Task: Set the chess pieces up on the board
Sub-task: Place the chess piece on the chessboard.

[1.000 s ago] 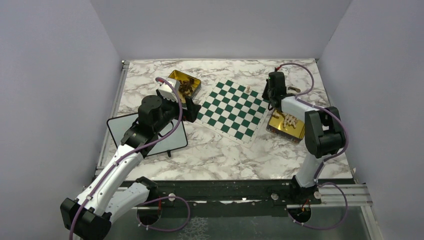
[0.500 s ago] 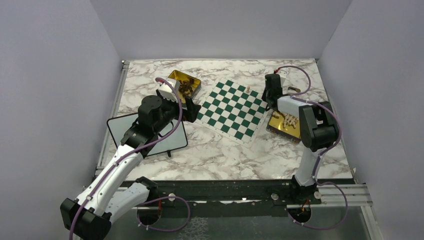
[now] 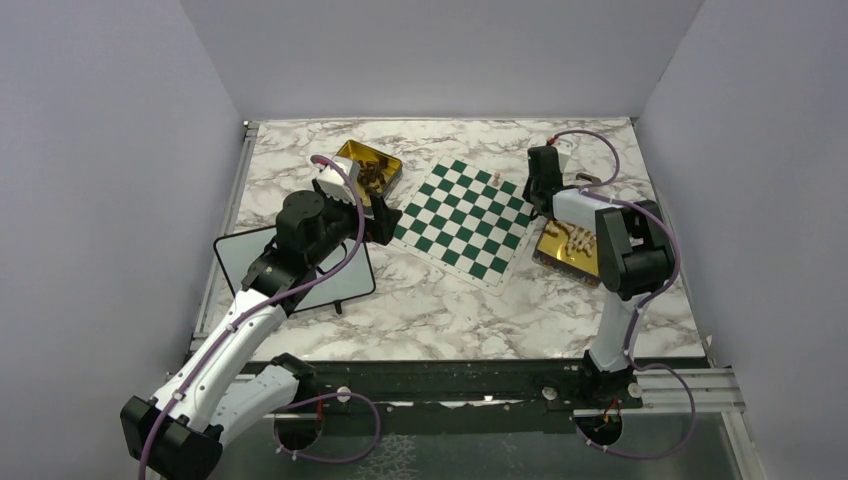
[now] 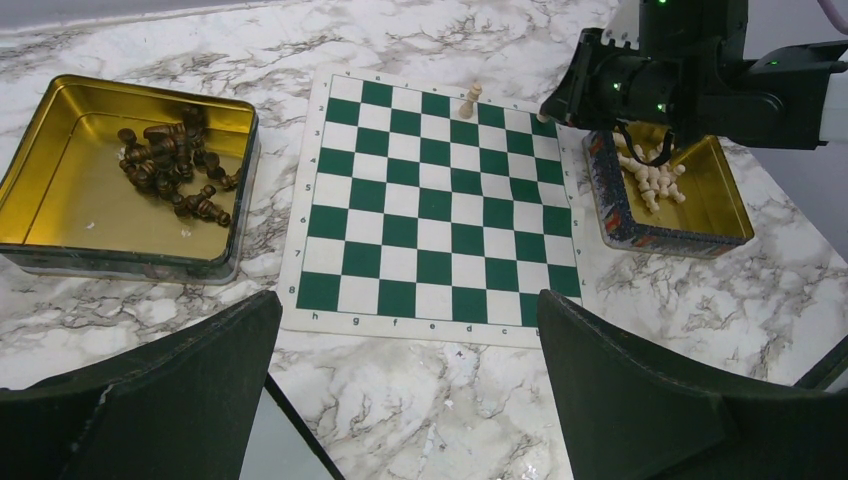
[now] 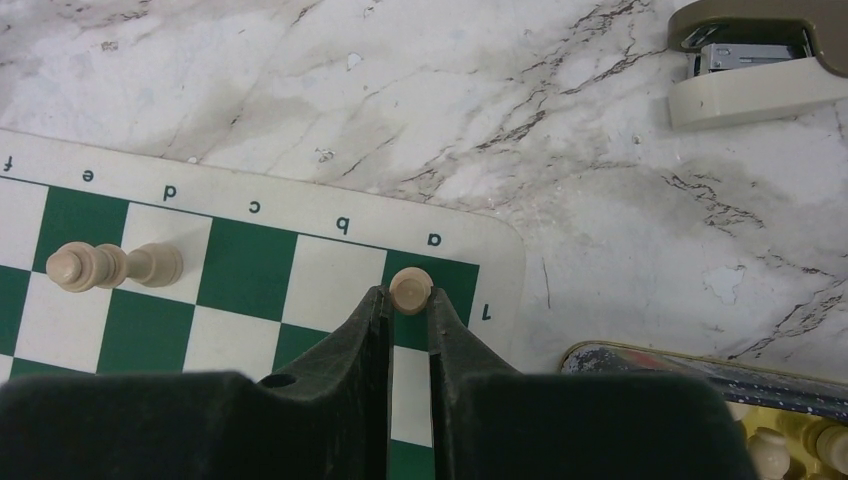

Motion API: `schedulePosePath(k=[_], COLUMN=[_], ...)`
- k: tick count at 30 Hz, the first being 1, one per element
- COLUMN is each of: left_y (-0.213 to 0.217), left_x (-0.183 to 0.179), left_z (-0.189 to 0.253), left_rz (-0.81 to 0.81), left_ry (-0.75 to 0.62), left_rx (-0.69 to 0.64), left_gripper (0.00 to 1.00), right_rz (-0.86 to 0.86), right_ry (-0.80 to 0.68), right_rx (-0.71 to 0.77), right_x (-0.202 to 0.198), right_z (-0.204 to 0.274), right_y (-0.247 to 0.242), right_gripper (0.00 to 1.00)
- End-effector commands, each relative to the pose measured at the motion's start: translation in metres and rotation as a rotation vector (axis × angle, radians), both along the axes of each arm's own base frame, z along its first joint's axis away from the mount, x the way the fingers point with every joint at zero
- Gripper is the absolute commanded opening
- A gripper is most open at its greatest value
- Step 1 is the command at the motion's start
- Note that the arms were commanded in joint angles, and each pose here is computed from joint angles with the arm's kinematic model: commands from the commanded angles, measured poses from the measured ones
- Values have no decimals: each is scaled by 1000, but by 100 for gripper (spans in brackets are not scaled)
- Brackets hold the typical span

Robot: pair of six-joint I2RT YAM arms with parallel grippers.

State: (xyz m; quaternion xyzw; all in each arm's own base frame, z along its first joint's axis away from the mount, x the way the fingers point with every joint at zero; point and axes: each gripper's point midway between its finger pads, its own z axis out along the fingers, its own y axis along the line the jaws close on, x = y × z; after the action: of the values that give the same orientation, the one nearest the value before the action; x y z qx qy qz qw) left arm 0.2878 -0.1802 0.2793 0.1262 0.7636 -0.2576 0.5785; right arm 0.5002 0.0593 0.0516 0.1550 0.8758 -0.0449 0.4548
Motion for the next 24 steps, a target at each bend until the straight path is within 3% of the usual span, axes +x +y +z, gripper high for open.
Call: schedulePosePath(k=[1, 24], left_y=[-1, 0], left_x=[2, 2], left_z=[4, 5], left_rz=[2, 2], left_ry=[-26, -29], left_rx=[-2, -4], left_gripper=[99, 99], right_rz=[-26, -23], right_ry=[18, 49], right_rx=[-9, -22], right_x=[0, -3], right_z=[-2, -8], right_y=[-2, -3], right_gripper=[15, 17])
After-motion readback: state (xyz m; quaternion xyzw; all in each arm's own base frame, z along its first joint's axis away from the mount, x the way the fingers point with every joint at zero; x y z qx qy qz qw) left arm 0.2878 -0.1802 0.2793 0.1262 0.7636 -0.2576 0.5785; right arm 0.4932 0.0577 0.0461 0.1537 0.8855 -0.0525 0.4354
